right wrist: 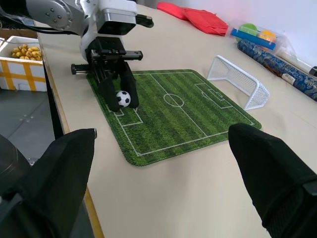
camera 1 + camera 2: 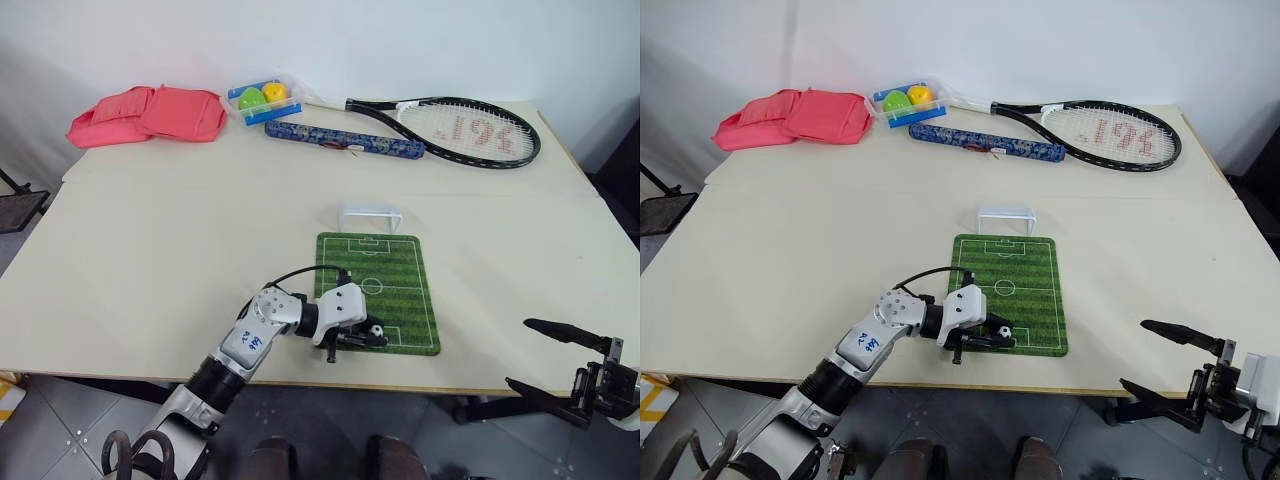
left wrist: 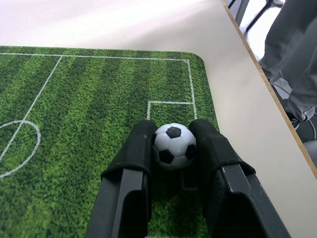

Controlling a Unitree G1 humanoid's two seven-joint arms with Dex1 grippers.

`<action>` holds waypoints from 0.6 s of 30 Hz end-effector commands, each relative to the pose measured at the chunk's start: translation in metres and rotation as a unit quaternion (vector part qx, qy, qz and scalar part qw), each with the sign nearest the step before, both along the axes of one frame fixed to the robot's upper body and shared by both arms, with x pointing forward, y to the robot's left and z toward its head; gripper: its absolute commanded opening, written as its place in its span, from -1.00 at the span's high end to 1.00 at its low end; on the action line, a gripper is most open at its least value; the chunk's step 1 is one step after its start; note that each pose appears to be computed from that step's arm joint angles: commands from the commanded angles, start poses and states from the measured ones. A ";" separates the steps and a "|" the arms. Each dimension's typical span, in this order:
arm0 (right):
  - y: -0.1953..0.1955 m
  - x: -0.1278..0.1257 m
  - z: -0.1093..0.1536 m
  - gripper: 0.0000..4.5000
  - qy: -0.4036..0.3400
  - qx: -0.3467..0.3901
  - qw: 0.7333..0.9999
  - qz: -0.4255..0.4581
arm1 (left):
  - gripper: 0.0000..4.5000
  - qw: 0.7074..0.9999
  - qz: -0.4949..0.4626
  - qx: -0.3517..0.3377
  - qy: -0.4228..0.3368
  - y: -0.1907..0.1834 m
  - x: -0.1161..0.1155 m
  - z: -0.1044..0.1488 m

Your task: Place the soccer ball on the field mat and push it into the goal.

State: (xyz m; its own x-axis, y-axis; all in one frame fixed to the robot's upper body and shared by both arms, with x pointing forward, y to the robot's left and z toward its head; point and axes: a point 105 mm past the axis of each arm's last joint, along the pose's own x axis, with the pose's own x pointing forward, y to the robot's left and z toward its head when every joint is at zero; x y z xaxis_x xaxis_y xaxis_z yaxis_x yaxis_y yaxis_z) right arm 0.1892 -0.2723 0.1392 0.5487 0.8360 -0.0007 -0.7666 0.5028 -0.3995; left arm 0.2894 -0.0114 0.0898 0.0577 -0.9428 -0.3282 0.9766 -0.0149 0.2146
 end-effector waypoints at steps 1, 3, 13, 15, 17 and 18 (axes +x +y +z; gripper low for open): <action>0.003 0.000 0.003 -1.00 -0.008 0.001 1.000 -0.001 | 0.47 1.000 -0.020 -0.002 0.004 -0.006 -0.009 0.001; 0.004 0.000 0.003 -1.00 -0.007 0.001 1.000 -0.002 | 0.37 1.000 -0.025 -0.006 0.007 -0.007 -0.011 0.002; 0.008 0.003 0.003 -1.00 -0.002 0.006 1.000 -0.003 | -0.21 0.999 -0.026 -0.011 -0.014 -0.007 -0.008 0.006; 0.008 0.004 0.003 -1.00 -0.001 0.007 1.000 -0.002 | -0.21 0.999 -0.024 -0.013 -0.020 -0.008 -0.007 0.007; 0.009 0.004 0.003 -1.00 0.000 0.009 1.000 -0.001 | -0.21 0.999 -0.024 -0.016 -0.024 -0.008 -0.007 0.008; 0.010 0.005 0.002 -1.00 0.001 0.009 1.000 -0.001 | -0.21 0.999 -0.025 -0.019 -0.025 -0.008 -0.007 0.009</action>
